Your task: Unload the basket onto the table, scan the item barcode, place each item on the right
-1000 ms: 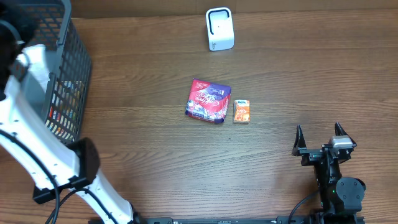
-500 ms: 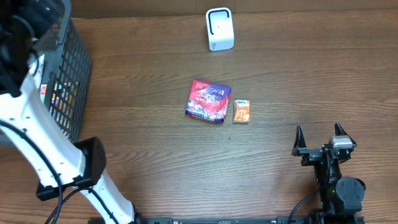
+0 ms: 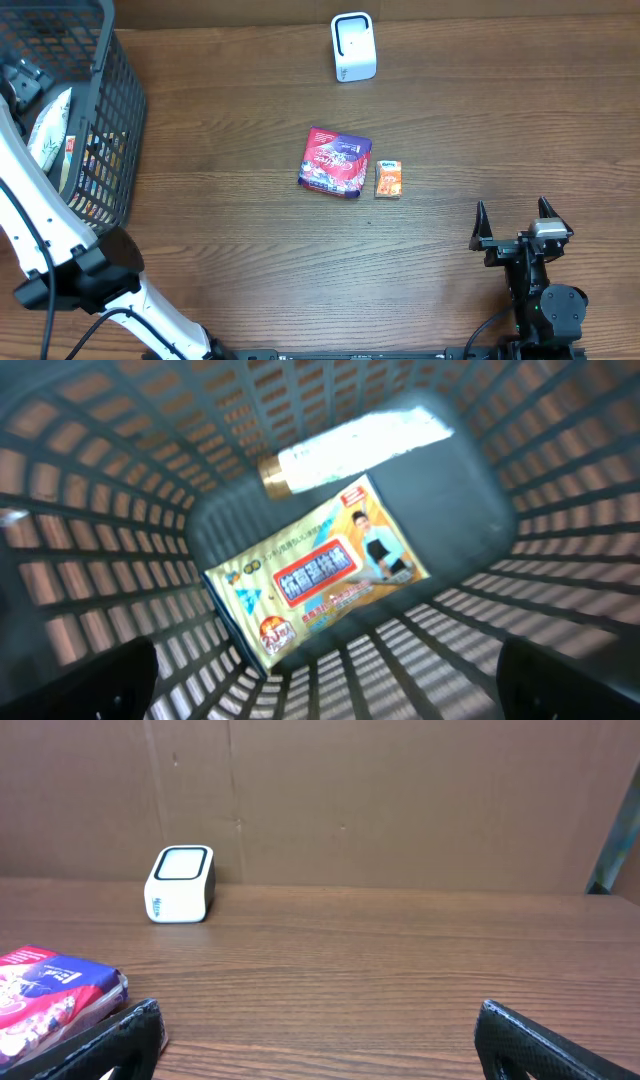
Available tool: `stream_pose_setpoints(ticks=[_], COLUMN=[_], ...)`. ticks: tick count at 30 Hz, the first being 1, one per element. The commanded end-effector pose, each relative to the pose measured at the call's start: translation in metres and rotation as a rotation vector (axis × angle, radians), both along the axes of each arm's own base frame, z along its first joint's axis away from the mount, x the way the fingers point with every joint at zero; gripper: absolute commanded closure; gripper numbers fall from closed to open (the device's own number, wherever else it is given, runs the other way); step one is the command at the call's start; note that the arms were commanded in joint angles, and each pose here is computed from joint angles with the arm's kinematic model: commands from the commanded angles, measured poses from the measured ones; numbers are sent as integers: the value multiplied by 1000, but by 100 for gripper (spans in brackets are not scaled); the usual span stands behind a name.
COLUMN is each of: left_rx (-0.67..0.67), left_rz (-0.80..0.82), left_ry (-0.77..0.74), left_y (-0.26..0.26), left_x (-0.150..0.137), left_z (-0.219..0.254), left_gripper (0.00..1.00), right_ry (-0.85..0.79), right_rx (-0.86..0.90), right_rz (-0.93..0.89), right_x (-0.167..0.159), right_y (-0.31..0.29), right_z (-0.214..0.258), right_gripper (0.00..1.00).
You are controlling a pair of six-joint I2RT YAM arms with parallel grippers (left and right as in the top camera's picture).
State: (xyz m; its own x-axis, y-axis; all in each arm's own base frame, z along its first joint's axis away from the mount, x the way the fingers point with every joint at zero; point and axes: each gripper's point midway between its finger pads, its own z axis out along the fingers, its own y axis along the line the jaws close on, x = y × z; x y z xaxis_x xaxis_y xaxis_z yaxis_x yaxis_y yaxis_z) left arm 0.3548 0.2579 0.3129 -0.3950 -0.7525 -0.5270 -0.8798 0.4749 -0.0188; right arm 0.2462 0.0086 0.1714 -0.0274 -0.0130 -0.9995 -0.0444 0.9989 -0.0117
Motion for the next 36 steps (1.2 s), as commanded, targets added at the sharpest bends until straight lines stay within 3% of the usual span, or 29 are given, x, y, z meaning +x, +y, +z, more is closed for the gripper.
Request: stream_pose_setpoints(ticks=[1,18,26,33,36], left_rx=[-49,-296,-320,-302,-277], left_rz=[-36,-211,-423,-455,-457], left_ry=[85,323,366,356,338], left_y=[12,-6,-21,-28,-25], left_x=[-6,-21,-23,-19,-14], left_z=[-34,-197,-249,-274,-279], left_gripper=[0,5,4,3,8], right_ry=[-4,-4,-4,-4,-4], right_rx=[-4,-4,-4,-4,-4], right_rz=[-14,-14,-14,-14,-14], right_x=[0,0,0,0,0], right_y=[-3,-3,-3,-3,-3], right_z=[-2,-2,-2,-2,-2], right_gripper=[0,0,0,0,0])
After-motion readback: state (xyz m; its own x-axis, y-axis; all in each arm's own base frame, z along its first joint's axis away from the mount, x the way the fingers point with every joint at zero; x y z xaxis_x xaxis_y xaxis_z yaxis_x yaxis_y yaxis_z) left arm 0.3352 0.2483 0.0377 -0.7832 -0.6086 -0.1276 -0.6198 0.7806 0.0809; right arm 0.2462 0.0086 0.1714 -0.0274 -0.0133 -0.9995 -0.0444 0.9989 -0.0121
